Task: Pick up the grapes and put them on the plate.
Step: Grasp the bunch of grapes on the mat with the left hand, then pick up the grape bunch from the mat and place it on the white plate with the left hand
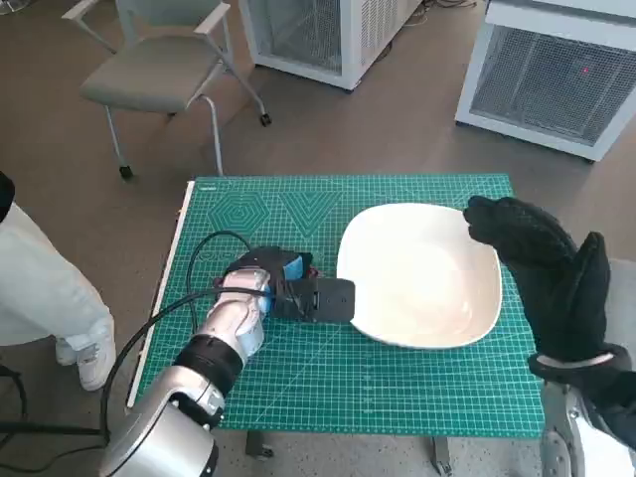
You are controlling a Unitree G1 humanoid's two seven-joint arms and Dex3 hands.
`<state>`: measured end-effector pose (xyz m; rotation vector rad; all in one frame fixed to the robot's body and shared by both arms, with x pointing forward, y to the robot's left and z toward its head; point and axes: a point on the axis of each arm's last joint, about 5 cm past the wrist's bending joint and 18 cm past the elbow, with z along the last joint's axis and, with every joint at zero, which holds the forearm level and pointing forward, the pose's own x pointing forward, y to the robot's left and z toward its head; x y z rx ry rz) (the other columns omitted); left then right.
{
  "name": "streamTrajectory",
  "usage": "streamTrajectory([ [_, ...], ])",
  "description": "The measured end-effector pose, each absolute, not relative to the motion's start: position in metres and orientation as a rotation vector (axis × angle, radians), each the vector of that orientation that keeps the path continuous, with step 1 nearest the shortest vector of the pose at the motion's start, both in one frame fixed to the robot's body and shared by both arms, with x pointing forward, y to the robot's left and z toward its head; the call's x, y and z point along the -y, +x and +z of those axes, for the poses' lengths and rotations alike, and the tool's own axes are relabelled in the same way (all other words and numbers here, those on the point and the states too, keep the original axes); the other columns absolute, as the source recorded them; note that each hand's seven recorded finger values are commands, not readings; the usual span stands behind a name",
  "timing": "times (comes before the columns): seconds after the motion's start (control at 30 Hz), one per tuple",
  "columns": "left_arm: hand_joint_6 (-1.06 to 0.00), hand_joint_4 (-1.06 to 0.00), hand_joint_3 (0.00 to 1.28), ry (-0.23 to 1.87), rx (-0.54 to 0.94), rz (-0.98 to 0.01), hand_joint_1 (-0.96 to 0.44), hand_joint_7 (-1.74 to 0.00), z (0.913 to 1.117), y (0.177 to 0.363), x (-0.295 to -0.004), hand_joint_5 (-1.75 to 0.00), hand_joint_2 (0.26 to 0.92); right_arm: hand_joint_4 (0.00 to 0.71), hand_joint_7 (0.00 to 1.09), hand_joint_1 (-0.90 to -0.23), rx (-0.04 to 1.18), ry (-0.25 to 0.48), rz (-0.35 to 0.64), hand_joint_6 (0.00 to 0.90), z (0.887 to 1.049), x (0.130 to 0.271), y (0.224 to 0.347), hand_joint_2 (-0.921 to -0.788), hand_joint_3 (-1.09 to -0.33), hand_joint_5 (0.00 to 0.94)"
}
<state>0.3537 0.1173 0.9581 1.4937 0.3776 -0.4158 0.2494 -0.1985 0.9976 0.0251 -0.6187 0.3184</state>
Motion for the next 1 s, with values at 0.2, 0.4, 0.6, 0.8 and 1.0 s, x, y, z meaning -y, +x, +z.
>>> streamTrajectory([
  [0.2, -0.32, -0.21, 0.05, 1.485, -0.362, -0.399, 0.13, -0.03, 0.9566, 0.3534, -0.1184, -0.16, 0.874, 0.371, 0.87, -0.53, 0.62, 0.018, 0.315, 0.105, 0.9977, 0.1986, 0.2481, -0.921, -0.593, 0.179],
  [0.4, -0.48, -0.4, 0.65, 1.478, -0.324, -0.359, 0.34, -0.03, 0.9546, 0.3531, -0.12, -1.41, 0.712, 0.37, 0.87, -0.529, 0.623, 0.015, 0.313, 0.106, 0.9982, 0.1987, 0.2475, -0.921, -0.593, 0.181],
  [0.6, -0.4, -0.37, 0.85, 1.481, -0.269, -0.309, 0.38, 0.0, 0.9541, 0.3529, -0.1198, -1.71, 0.653, 0.369, 0.87, -0.529, 0.623, 0.014, 0.312, 0.106, 0.9983, 0.1989, 0.2475, -0.921, -0.594, 0.182],
  [0.8, -0.28, -0.37, 0.9, 1.489, -0.263, -0.29, 0.38, 0.0, 0.9514, 0.3518, -0.1205, -1.74, 0.633, 0.368, 0.87, -0.529, 0.623, 0.011, 0.312, 0.106, 0.9986, 0.1994, 0.2474, -0.921, -0.594, 0.185],
  [1.0, -0.22, -0.38, 0.91, 1.496, -0.278, -0.29, 0.39, 0.0, 0.9493, 0.3509, -0.1211, -1.74, 0.622, 0.367, 0.87, -0.529, 0.623, 0.007, 0.312, 0.104, 0.9989, 0.2, 0.2473, -0.921, -0.594, 0.187],
])
